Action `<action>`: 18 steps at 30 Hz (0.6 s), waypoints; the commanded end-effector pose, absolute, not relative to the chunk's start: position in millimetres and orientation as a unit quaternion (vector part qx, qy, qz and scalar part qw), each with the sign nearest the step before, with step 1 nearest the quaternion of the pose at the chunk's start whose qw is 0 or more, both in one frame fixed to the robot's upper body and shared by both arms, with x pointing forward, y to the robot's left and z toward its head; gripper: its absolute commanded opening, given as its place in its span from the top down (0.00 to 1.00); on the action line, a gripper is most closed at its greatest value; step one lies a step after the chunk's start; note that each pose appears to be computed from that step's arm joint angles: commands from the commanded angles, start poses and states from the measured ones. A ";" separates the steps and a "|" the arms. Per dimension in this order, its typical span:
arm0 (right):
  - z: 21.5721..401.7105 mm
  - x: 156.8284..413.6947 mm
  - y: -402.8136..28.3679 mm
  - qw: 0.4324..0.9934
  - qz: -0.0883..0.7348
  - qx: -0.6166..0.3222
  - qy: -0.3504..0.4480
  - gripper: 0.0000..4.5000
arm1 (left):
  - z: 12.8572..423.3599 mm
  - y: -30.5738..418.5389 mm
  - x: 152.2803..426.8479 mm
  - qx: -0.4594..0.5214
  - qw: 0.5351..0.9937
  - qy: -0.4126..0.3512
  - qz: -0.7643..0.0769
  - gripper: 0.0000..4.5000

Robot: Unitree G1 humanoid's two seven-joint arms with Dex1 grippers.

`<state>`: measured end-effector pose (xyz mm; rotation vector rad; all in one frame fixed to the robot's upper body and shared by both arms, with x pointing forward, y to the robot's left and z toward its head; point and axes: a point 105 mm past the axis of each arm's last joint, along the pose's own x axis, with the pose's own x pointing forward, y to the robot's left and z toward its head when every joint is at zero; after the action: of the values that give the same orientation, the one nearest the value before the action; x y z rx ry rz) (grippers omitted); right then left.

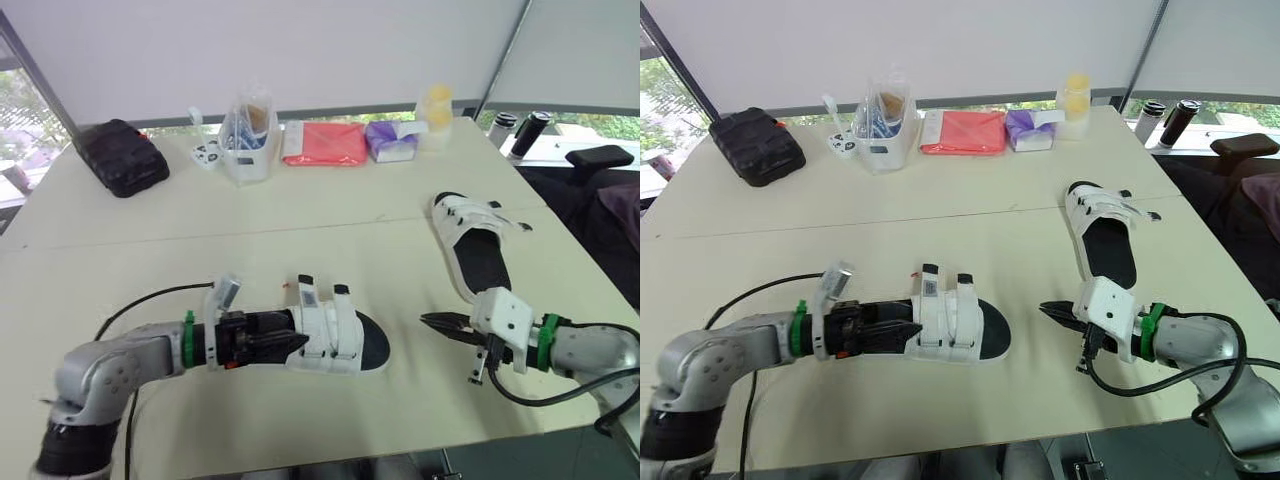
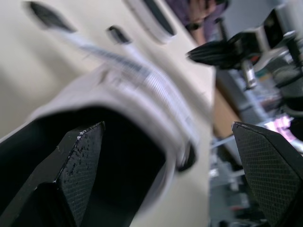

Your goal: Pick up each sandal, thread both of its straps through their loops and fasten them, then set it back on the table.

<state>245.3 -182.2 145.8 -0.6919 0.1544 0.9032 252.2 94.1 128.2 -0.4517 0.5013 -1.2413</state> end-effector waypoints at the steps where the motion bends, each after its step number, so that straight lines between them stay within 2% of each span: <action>1: 153.3 241.8 -178.1 0.841 0.422 -0.334 0.057 1.00 | 120.0 76.9 264.6 -0.211 0.749 0.231 -0.584 0.01; 4: 151.6 238.1 -174.7 0.844 0.418 -0.332 0.057 1.00 | 117.5 58.7 279.7 -0.222 0.736 0.221 -0.600 0.01; 6: 151.7 237.2 -175.0 0.847 0.412 -0.332 0.057 1.00 | 117.7 52.0 281.6 -0.221 0.730 0.218 -0.609 0.13; 9: 150.5 237.1 -175.4 0.850 0.407 -0.330 0.058 1.00 | 115.3 44.6 281.9 -0.217 0.721 0.219 -0.621 0.41; 12: 148.2 235.6 -173.8 0.851 0.407 -0.328 0.060 1.00 | 114.2 42.9 280.9 -0.215 0.715 0.218 -0.629 0.78; 14: 147.3 235.6 -173.2 0.852 0.406 -0.324 0.061 1.00 | 114.3 42.2 281.7 -0.213 0.715 0.217 -0.630 0.98; 18: 144.8 239.7 -176.3 0.856 0.400 -0.320 0.064 1.00 | 134.3 57.5 295.2 -0.183 0.736 0.177 -0.627 0.99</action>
<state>238.7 -176.6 138.9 -0.6588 0.1599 0.8523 284.8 48.9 114.1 -0.4475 0.4877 -1.3784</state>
